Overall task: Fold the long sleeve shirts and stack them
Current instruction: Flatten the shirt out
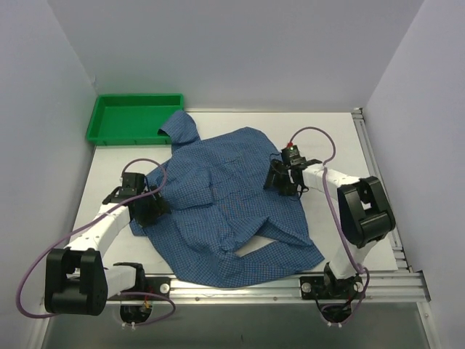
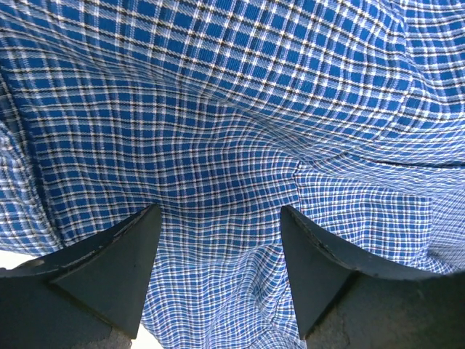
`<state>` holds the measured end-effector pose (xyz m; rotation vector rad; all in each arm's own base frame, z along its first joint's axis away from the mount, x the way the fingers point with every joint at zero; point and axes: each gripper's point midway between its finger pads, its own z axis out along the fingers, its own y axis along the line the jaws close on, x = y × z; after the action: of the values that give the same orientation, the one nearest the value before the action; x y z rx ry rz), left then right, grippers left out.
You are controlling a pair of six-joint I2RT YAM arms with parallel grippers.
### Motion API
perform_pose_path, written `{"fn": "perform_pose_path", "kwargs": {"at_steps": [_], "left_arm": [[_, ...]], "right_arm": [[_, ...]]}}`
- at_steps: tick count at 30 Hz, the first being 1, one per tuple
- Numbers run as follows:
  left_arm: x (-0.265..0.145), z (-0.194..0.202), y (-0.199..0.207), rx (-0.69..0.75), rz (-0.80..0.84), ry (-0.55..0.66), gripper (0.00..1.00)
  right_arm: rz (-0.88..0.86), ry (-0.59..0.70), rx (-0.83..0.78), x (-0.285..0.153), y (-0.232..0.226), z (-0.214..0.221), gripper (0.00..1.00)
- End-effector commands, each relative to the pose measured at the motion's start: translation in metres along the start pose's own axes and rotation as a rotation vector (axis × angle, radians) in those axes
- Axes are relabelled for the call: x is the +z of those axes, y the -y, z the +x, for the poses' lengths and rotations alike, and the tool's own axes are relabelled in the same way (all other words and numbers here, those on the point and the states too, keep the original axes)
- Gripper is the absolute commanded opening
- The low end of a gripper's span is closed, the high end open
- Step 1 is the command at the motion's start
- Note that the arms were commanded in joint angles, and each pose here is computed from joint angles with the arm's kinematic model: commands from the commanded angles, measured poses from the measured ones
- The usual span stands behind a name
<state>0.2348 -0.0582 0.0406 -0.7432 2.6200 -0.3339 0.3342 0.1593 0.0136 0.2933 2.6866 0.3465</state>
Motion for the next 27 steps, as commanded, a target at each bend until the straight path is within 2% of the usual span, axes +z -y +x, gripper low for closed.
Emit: {"fn": "perform_pose_path", "kwargs": {"at_steps": [1, 3, 5, 7, 8, 11, 15, 18, 20, 24, 27], "left_arm": [[0.002, -0.008, 0.015, -0.014, 0.066, 0.03, 0.75], [0.002, -0.008, 0.017, -0.01, 0.073, 0.029, 0.75], [0.002, -0.005, 0.02, -0.003, 0.084, 0.02, 0.75], [0.003, -0.002, 0.022, 0.004, 0.089, 0.011, 0.75], [0.003, -0.001, 0.024, 0.009, 0.1, 0.003, 0.75], [0.004, 0.007, 0.027, 0.034, 0.112, -0.02, 0.75], [0.003, 0.012, 0.032, 0.046, 0.126, -0.025, 0.75], [0.001, 0.014, 0.039, 0.058, 0.154, -0.033, 0.75], [-0.002, 0.012, 0.045, 0.067, 0.174, -0.034, 0.75], [-0.015, -0.003, 0.061, 0.103, 0.206, 0.006, 0.75], [-0.025, -0.027, 0.072, 0.127, 0.207, 0.067, 0.76]], "right_arm": [[0.101, -0.059, 0.192, 0.005, 0.053, 0.015, 0.61], [0.169, -0.074, 0.248, 0.0, 0.081, 0.029, 0.61], [0.129, -0.115, 0.321, -0.004, 0.088, 0.042, 0.62], [0.165, -0.118, 0.335, -0.016, 0.094, 0.047, 0.63], [0.254, -0.082, 0.334, -0.022, 0.109, 0.046, 0.63], [0.362, -0.044, 0.389, -0.045, 0.145, 0.049, 0.63], [0.373, -0.032, 0.546, -0.067, 0.184, 0.072, 0.63], [0.379, 0.031, 0.636, -0.082, 0.202, 0.071, 0.64], [0.385, 0.057, 0.634, -0.089, 0.206, 0.066, 0.64], [0.327, 0.157, 0.523, -0.107, 0.187, 0.03, 0.65], [0.289, 0.232, 0.341, -0.119, 0.157, -0.003, 0.65]]}}
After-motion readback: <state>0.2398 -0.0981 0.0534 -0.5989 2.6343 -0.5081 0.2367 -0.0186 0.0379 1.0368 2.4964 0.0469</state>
